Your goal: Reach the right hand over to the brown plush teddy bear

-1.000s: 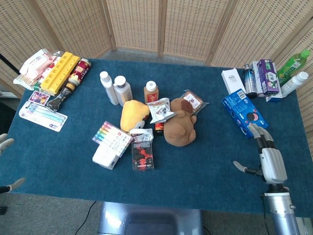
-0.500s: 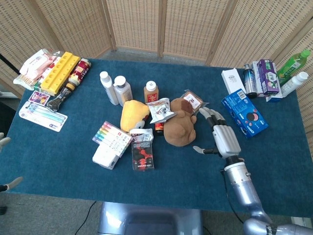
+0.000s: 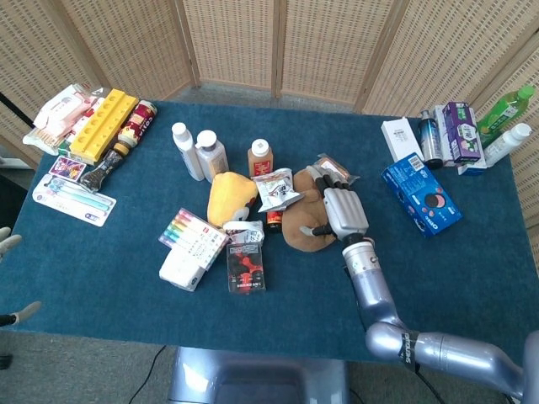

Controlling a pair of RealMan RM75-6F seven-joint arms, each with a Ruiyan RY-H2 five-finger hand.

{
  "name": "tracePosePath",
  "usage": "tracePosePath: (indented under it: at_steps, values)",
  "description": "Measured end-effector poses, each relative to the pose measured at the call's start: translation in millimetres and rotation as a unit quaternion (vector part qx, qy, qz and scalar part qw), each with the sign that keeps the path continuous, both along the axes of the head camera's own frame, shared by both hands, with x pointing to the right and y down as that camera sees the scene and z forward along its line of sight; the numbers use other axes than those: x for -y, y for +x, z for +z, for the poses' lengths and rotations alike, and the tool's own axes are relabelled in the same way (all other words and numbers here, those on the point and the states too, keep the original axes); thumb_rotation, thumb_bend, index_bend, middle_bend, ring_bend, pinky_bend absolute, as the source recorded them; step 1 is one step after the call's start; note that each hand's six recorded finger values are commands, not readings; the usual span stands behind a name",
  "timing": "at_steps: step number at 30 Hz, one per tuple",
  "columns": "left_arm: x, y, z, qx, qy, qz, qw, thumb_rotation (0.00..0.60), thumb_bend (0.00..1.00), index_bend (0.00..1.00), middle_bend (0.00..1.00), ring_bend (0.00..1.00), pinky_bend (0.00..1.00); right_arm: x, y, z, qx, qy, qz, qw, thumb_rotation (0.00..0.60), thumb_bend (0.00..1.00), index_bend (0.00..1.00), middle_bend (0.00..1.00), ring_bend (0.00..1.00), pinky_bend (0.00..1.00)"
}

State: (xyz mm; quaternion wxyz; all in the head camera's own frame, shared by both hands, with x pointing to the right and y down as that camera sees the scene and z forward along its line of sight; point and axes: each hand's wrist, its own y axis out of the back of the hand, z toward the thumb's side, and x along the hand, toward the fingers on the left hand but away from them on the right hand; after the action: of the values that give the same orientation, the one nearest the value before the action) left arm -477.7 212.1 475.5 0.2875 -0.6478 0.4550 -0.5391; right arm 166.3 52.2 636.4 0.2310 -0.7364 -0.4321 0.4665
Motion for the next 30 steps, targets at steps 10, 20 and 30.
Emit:
tracePosePath:
  at_steps: [10,20,30]
  values:
    - [2,-3,6,0.004,-0.008,-0.006,0.9999,0.600,0.00,0.12,0.00,0.00,0.00,16,-37,10,-0.009,-0.012,0.005,0.9999,0.600,0.00,0.00,0.00,0.00,0.00]
    - [3,-6,5,0.001,-0.007,-0.010,0.9999,0.600,0.00,0.12,0.00,0.00,0.00,14,-56,27,-0.010,-0.009,0.011,0.9998,0.600,0.00,0.00,0.00,0.00,0.00]
    - [3,-7,4,-0.001,-0.008,-0.011,0.9999,0.600,0.00,0.12,0.00,0.00,0.00,13,-64,38,-0.004,0.025,0.019,0.9995,0.600,0.00,0.00,0.00,0.00,0.07]
